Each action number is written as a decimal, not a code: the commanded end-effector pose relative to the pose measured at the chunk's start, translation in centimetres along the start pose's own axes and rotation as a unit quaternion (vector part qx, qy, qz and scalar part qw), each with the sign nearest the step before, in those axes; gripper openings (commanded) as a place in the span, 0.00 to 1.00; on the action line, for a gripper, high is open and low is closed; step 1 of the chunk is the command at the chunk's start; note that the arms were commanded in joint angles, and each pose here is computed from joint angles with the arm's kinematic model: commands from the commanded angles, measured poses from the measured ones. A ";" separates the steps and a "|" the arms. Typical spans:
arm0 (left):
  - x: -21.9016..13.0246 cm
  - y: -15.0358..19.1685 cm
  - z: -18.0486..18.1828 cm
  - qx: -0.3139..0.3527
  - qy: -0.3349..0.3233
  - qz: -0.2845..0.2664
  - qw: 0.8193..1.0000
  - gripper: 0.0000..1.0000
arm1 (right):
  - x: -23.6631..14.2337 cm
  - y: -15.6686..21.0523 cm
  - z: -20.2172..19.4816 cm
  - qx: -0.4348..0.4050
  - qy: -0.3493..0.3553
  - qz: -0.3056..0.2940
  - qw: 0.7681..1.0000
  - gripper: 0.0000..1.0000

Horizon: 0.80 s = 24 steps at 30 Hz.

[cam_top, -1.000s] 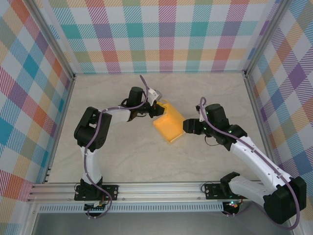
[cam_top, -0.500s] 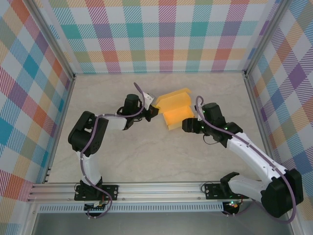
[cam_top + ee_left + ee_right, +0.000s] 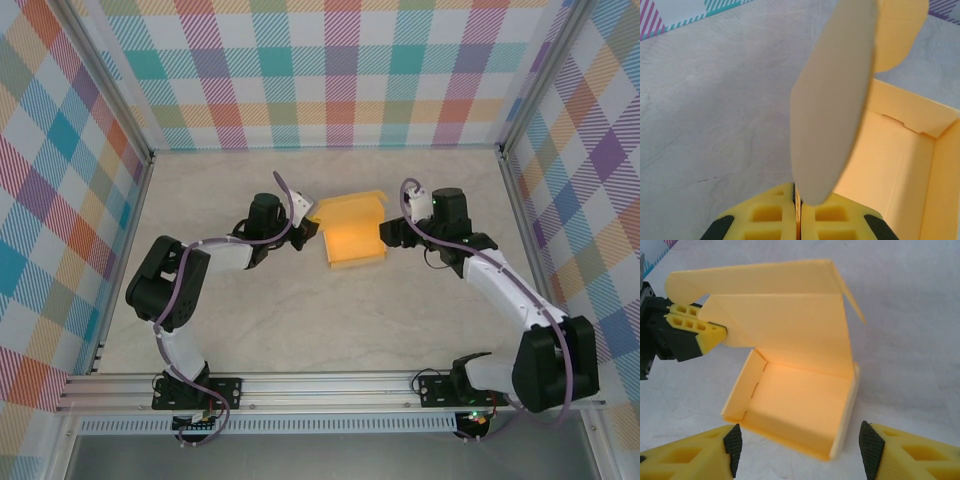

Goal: Fold the paper box

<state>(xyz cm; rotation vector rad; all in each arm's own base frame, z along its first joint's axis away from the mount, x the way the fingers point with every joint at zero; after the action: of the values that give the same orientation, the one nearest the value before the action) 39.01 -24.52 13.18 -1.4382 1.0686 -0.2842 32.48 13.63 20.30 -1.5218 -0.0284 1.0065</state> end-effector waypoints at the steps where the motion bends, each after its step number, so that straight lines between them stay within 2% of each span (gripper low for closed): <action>1: -0.7 -2.0 -0.6 0.037 0.019 -0.009 0.999 0.07 | 1.7 -1.6 -0.8 -0.097 -0.033 -0.068 0.992 0.64; 5: -0.6 -1.8 -0.6 0.037 0.025 0.002 0.999 0.07 | 4.1 -1.5 -1.1 -0.114 -0.075 -0.062 0.989 0.50; 8: -0.4 -1.9 -0.5 0.031 0.022 0.004 0.999 0.07 | 5.1 -1.4 -0.9 -0.109 -0.104 -0.058 0.987 0.44; 16: -0.5 -2.1 -0.4 0.025 0.019 -0.004 1.000 0.08 | 6.5 -0.4 -2.8 -0.105 -0.039 -0.059 0.992 0.34; 24: -0.5 -2.0 -0.2 0.019 0.012 -0.003 1.000 0.08 | 7.8 -0.3 -3.2 -0.112 -0.028 -0.041 0.992 0.23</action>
<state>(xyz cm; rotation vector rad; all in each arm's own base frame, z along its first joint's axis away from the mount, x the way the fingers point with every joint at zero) 38.94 -24.77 13.34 -1.3882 1.1091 -0.2897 38.34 14.87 14.74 -1.6370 -0.2039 1.0361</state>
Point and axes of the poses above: each hand's point on the last joint's axis, 136 mm out from that joint toward the fingers, its own x axis out along the fingers, its own z axis along the line the jaws close on, y = z × x, the point moved 4 cm from there along -x, back along the fingers, and after that the axes turned 9 degrees about -x, right-handed, at the moved point
